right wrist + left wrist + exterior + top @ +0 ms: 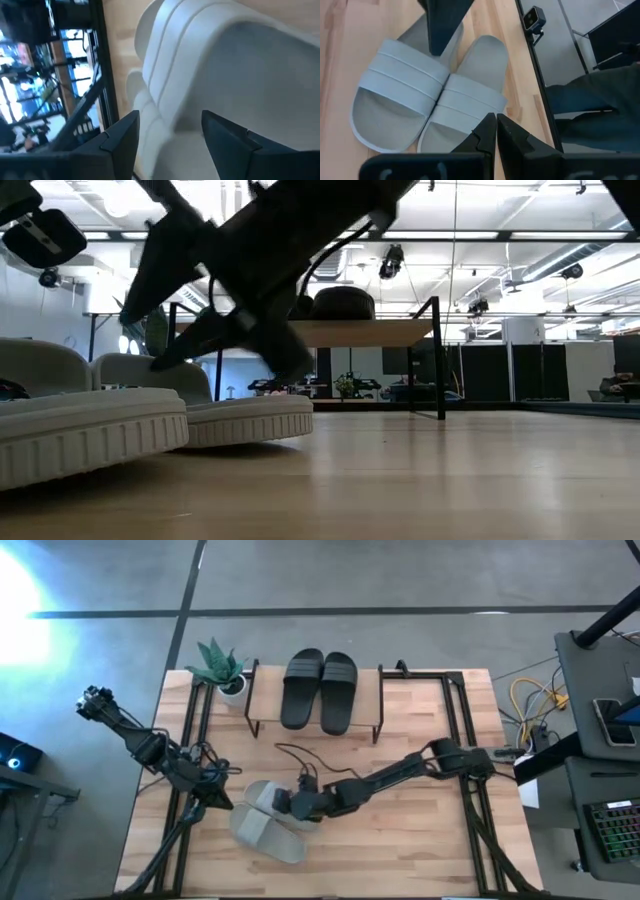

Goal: Pick and place slides into the shelf
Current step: Prepare the gray slippers

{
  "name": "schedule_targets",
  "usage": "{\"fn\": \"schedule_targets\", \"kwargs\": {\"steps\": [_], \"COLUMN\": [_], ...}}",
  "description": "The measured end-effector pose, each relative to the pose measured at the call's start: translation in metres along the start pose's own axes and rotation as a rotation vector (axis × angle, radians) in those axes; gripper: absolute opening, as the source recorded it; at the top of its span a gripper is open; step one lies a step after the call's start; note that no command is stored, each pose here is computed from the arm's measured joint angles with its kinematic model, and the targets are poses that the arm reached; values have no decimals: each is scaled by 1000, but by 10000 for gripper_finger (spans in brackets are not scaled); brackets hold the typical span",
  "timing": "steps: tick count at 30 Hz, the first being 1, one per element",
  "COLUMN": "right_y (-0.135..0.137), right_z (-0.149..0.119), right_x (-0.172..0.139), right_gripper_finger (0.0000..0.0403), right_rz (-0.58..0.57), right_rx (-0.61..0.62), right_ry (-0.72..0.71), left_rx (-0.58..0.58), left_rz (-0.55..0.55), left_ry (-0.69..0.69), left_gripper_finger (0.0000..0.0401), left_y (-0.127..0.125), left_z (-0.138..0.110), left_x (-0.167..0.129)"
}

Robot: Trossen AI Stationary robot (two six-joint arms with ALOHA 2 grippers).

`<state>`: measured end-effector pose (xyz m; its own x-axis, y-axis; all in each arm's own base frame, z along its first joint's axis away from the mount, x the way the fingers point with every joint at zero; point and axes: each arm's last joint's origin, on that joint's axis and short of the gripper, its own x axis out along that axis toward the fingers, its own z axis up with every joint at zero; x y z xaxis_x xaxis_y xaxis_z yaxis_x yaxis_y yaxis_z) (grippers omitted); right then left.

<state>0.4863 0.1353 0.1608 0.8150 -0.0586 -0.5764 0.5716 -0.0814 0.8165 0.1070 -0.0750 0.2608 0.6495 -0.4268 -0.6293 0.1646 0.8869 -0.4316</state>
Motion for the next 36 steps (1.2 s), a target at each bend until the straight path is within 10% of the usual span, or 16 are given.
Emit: {"fn": "schedule_targets", "kwargs": {"steps": [9,18,36], "right_y": [-3,-10,2], "right_z": [-2,-6,-1], "right_x": [23,8,-52], "right_gripper_finger": [174,20,14], "right_rz": [7,-30,-280], "right_rx": [62,120,-44], "right_ry": [-153,-386,-797], "left_rx": [21,27,24], "left_rz": [-3,28,32], "left_ry": [-7,29,35], "left_gripper_finger": [0,0,0], "left_y": [1,3,4], "left_z": [-1,-5,-6], "left_x": [-3,-3,0]}}
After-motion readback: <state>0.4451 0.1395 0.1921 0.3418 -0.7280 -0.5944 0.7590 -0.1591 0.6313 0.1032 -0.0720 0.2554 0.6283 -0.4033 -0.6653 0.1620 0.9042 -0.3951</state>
